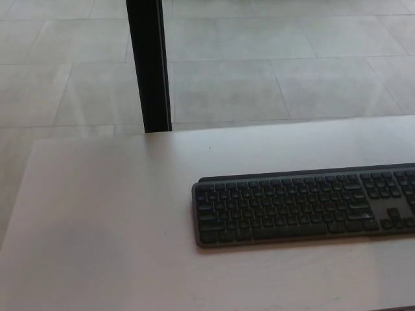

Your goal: The robot uses its right fingers to click on the space key of the black keyboard placed on the center of the white desk.

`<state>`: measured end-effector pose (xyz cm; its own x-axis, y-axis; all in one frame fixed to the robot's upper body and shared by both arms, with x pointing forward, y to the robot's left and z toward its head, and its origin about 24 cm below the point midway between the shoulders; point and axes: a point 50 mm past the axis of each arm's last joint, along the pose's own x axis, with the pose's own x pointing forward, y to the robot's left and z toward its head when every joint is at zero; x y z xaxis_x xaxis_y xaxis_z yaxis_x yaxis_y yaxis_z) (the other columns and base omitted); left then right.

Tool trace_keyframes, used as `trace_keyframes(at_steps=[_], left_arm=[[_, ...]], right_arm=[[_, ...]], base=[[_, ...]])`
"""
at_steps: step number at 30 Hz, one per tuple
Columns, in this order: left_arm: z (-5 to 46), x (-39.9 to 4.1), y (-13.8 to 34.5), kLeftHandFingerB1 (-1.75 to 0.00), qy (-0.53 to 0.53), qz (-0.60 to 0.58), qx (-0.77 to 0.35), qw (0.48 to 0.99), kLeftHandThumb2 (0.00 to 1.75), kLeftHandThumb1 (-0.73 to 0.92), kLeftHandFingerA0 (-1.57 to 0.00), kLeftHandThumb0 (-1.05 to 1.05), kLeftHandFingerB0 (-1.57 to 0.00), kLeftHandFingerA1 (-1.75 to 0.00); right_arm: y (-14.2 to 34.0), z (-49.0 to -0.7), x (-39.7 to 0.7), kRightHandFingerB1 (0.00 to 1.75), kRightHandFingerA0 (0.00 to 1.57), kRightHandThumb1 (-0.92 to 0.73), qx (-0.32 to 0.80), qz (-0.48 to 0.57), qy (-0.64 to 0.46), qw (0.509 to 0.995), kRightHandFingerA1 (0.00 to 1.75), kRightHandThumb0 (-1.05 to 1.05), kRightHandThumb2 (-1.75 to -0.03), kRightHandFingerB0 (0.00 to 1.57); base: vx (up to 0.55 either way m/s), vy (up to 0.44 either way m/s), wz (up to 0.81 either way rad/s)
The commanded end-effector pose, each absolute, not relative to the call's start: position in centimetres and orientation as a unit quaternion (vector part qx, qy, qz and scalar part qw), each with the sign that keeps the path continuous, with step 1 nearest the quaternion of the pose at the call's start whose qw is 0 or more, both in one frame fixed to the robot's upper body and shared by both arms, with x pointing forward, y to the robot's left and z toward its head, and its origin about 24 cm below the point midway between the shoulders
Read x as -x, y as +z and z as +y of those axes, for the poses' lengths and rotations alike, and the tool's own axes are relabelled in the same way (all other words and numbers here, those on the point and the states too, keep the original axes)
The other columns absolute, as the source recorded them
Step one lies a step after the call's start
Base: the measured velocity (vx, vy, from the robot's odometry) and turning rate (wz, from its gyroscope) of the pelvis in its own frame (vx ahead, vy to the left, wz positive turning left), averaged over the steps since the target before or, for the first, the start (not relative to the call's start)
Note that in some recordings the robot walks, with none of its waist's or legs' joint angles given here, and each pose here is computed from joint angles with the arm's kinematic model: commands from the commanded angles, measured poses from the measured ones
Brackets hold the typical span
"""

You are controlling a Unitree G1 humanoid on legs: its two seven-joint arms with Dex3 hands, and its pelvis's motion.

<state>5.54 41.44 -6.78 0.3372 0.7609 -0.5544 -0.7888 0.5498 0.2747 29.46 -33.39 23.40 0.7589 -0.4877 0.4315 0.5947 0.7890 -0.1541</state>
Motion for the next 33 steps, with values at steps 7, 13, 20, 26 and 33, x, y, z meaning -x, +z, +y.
trace_keyframes(at_steps=[7,13,20,26,33], left_arm=[[42.4,-5.2,-5.8,-0.55,0.48,0.313,-0.004,0.82,0.55,0.52,-0.75,-0.3,-0.72,-0.64],[42.4,-5.0,-5.8,-0.55,0.481,0.312,-0.002,0.82,0.54,0.51,-0.72,-0.32,-0.7,-0.63],[42.5,-5.1,-5.9,-0.55,0.484,0.312,0.011,0.818,0.54,0.54,-0.68,-0.31,-0.71,-0.62],[42.5,-5.5,-5.7,-0.56,0.483,0.313,0.004,0.818,0.55,0.53,-0.75,-0.3,-0.71,-0.66],[42.5,-5.6,-5.7,-0.56,0.482,0.309,0.002,0.82,0.55,0.54,-0.73,-0.3,-0.7,-0.65]], right_arm=[[17.0,-26.2,-31.9,0.43,0.74,-0.61,0.316,-0.101,-0.103,0.938,1.37,-0.12,-0.58,0.58],[14.8,-24.9,-32.8,0.42,0.79,-0.59,0.386,-0.081,-0.07,0.916,1.36,-0.19,-0.59,0.58],[13.2,-23.6,-33.0,0.4,0.84,-0.62,0.446,-0.078,-0.032,0.891,1.43,-0.27,-0.58,0.59],[11.2,-22.0,-32.5,0.41,0.77,-0.62,0.527,-0.101,0.021,0.844,1.42,-0.28,-0.58,0.63],[8.6,-20.3,-30.9,0.43,0.76,-0.62,0.591,-0.139,0.086,0.79,1.45,-0.3,-0.58,0.66]], base=[[0.0,0.0,0.0],[0.0,0.0,0.0],[0.0,0.0,0.0],[0.0,0.0,0.0],[0.0,0.0,0.0]])
